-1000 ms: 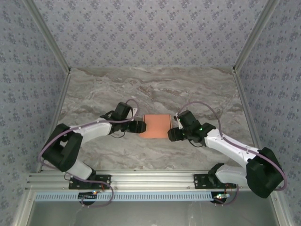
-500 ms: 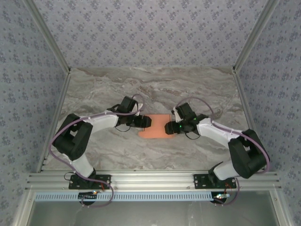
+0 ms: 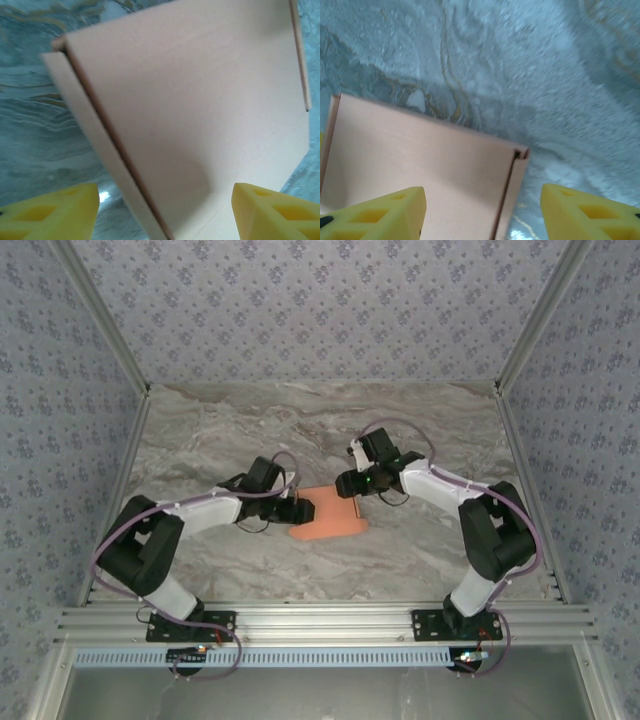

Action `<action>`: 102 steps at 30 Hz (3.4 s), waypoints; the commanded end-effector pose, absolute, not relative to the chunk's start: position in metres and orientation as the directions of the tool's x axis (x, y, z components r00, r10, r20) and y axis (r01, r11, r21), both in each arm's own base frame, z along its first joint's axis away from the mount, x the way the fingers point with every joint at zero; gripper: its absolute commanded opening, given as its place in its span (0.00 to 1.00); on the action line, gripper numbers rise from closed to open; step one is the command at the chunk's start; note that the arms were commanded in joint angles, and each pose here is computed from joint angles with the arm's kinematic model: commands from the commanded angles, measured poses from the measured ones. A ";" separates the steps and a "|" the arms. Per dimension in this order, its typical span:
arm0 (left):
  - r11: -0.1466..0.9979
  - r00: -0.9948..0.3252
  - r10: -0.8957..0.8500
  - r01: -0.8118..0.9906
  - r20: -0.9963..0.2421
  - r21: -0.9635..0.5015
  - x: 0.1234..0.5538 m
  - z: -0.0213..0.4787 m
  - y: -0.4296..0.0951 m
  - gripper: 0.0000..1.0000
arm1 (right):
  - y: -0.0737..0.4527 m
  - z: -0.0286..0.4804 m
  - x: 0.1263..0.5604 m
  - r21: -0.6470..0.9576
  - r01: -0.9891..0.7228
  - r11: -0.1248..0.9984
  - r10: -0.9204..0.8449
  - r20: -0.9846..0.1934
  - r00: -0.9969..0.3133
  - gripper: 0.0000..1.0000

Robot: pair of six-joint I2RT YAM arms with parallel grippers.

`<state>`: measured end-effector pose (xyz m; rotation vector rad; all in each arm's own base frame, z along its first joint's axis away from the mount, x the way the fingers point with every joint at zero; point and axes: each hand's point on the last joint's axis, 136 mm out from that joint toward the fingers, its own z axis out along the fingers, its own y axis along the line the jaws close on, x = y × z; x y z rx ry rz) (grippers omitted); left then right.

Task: Fold the paper box

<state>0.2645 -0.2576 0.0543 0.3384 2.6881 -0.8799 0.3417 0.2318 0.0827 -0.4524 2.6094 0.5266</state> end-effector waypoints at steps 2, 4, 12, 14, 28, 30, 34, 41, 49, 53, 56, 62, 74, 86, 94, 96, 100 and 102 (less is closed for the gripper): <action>0.863 -0.882 0.118 0.318 -0.456 -0.392 0.287 0.074 -0.227 0.73 | 0.212 0.102 0.330 0.220 -0.389 0.895 -0.247 -0.480 -0.841 0.64; 0.883 -0.861 0.098 0.306 -0.499 -0.356 0.302 0.083 -0.218 0.73 | 0.213 0.103 0.310 0.235 -0.396 0.888 -0.251 -0.473 -0.845 0.64; 0.799 -0.843 0.126 0.398 -0.522 -0.450 0.355 0.097 -0.265 0.74 | 0.232 0.083 0.214 0.262 -0.462 0.847 -0.337 -0.407 -0.849 0.65; 0.775 -0.850 0.145 0.416 -0.506 -0.476 0.363 0.092 -0.278 0.73 | 0.233 0.077 0.202 0.235 -0.474 0.849 -0.359 -0.403 -0.842 0.66; 0.638 -0.926 0.218 0.375 -0.309 -0.673 0.300 0.077 -0.291 0.64 | 0.235 0.084 0.173 0.383 -0.479 0.790 -0.353 -0.355 -0.866 0.67; 0.630 -0.934 0.197 0.355 -0.299 -0.691 0.288 0.076 -0.286 0.64 | 0.231 0.084 0.171 0.423 -0.452 0.785 -0.328 -0.335 -0.883 0.68; 0.613 -0.947 0.159 0.317 -0.279 -0.724 0.267 0.073 -0.280 0.64 | 0.226 0.079 0.167 0.500 -0.386 0.775 -0.263 -0.300 -0.917 0.68; 0.661 -0.938 0.140 0.327 -0.317 -0.675 0.279 0.073 -0.275 0.66 | 0.221 0.069 0.191 0.615 -0.169 0.770 0.004 -0.270 -0.963 0.67; 0.680 -0.935 0.194 0.346 -0.296 -0.647 0.291 0.063 -0.282 0.63 | 0.228 0.071 0.208 0.698 -0.123 0.705 0.113 -0.281 -0.953 0.66; 0.688 -0.933 0.223 0.356 -0.282 -0.633 0.291 0.058 -0.285 0.61 | 0.228 0.063 0.215 0.713 -0.098 0.694 0.142 -0.269 -0.953 0.63; 0.690 -0.933 0.249 0.359 -0.260 -0.628 0.288 0.051 -0.287 0.57 | 0.229 0.058 0.216 0.724 -0.091 0.684 0.150 -0.262 -0.953 0.58; 0.679 -0.937 0.264 0.349 -0.229 -0.646 0.284 0.043 -0.289 0.44 | 0.228 0.052 0.218 0.725 -0.091 0.683 0.151 -0.262 -0.953 0.48; 0.654 -0.961 0.212 0.275 -0.178 -0.705 0.281 0.033 -0.282 0.27 | 0.235 0.058 0.230 0.760 -0.091 0.644 0.186 -0.271 -0.945 0.20; 0.601 -0.973 0.188 0.222 -0.134 -0.768 0.275 0.025 -0.282 0.24 | 0.236 0.113 0.246 0.825 -0.117 0.553 0.311 -0.335 -0.889 0.04; 0.568 -0.970 0.207 0.227 -0.129 -0.791 0.275 0.027 -0.291 0.29 | 0.234 0.131 0.250 0.833 -0.118 0.540 0.348 -0.349 -0.870 0.04; 0.566 -0.969 0.212 0.228 -0.128 -0.792 0.274 0.026 -0.293 0.30 | 0.234 0.135 0.251 0.834 -0.120 0.538 0.354 -0.353 -0.866 0.04; 0.563 -0.967 0.220 0.234 -0.130 -0.792 0.275 0.025 -0.297 0.37 | 0.233 0.142 0.254 0.826 -0.124 0.550 0.356 -0.365 -0.860 0.04; 0.563 -0.967 0.220 0.234 -0.130 -0.792 0.277 0.024 -0.299 0.40 | 0.232 0.143 0.255 0.823 -0.123 0.555 0.356 -0.368 -0.859 0.04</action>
